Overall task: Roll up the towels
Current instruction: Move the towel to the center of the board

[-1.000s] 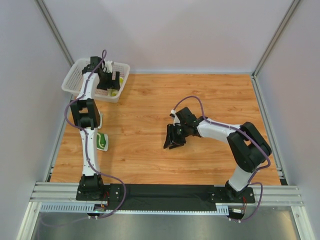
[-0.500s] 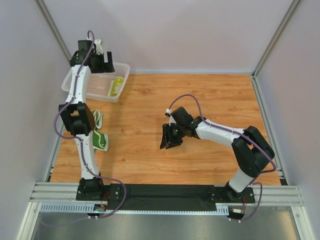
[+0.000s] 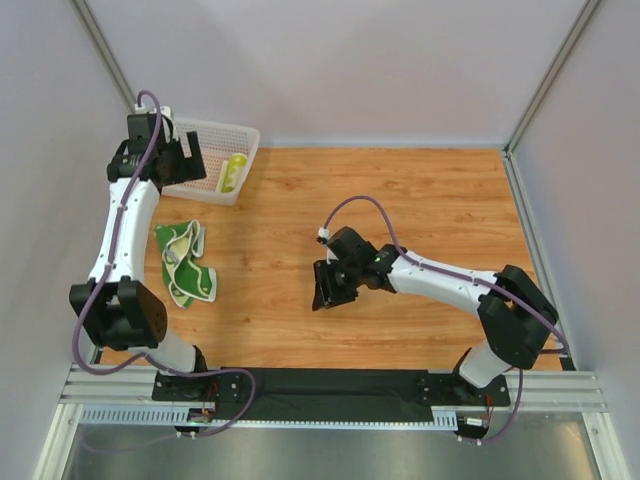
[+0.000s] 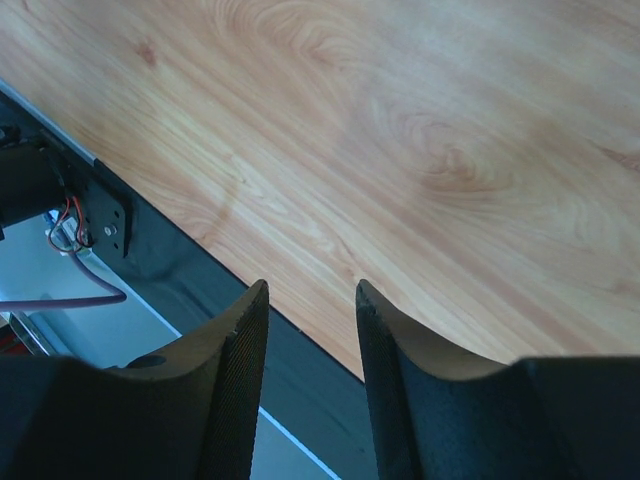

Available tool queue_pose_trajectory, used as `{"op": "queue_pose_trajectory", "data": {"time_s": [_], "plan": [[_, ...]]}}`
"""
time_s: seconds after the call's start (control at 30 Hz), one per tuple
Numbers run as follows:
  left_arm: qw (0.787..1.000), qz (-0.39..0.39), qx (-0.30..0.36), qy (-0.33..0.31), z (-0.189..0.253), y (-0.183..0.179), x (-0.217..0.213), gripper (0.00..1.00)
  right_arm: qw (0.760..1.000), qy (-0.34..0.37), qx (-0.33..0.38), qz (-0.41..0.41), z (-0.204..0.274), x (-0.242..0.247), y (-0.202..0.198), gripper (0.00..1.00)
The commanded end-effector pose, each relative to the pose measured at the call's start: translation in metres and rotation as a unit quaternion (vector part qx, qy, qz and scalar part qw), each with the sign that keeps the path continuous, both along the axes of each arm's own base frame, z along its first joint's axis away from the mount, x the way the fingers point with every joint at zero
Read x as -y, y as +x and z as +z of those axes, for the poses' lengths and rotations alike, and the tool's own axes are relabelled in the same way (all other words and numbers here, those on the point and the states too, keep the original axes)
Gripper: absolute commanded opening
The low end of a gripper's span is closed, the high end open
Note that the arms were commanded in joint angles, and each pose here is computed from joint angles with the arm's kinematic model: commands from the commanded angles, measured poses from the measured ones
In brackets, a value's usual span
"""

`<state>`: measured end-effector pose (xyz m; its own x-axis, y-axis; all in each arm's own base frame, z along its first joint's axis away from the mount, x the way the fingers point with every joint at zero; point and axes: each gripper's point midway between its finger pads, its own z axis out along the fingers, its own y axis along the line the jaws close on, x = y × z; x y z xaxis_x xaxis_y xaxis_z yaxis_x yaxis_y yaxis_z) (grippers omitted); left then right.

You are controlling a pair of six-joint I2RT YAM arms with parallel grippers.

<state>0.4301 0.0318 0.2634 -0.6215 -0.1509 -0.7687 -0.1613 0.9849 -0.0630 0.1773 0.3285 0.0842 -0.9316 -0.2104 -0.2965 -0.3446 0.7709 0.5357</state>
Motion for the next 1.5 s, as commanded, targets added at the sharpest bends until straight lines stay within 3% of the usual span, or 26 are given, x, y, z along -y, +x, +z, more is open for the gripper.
{"op": "queue_pose_trajectory", "data": {"time_s": [0.0,0.13,0.3,0.53,0.97,1.07,1.17,1.2,1.27,1.3,1.47], "plan": [[0.997,0.071,-0.042,-0.012,-0.019,-0.041,-0.011,0.99,0.999,0.016,0.029,-0.011,0.021,-0.007,-0.002,0.42],[0.993,0.094,-0.067,-0.021,-0.047,-0.09,-0.01,1.0,0.999,0.022,0.033,-0.009,0.025,-0.007,-0.01,0.42],[0.977,0.141,-0.15,-0.047,-0.11,-0.131,-0.028,0.99,0.999,0.013,0.04,-0.004,0.027,0.002,-0.023,0.42],[0.96,0.134,-0.23,-0.082,-0.164,-0.145,-0.018,0.99,0.999,0.015,0.043,-0.015,0.024,0.015,-0.03,0.44],[0.919,0.143,-0.361,-0.076,-0.233,-0.158,-0.026,0.94,0.998,0.006,0.059,-0.015,0.018,0.028,-0.033,0.45],[0.912,0.141,-0.377,-0.081,-0.242,-0.161,-0.024,0.86,0.998,0.006,0.061,-0.015,0.018,0.03,-0.033,0.45],[0.91,0.139,-0.382,-0.084,-0.245,-0.161,-0.022,0.51,0.998,0.005,0.063,-0.014,0.017,0.031,-0.034,0.45],[0.91,0.139,-0.38,-0.087,-0.245,-0.161,-0.021,0.27,0.998,0.004,0.063,-0.012,0.016,0.032,-0.035,0.45],[0.91,0.134,-0.381,-0.098,-0.245,-0.162,-0.017,0.04,0.998,0.003,0.065,-0.014,0.017,0.034,-0.034,0.45],[0.911,0.131,-0.377,-0.103,-0.242,-0.162,-0.015,0.0,0.998,0.002,0.068,-0.012,0.017,0.035,-0.034,0.45],[0.925,0.085,-0.336,-0.157,-0.212,-0.162,0.028,0.0,0.995,-0.028,0.097,-0.025,0.026,0.053,-0.026,0.45]]}}
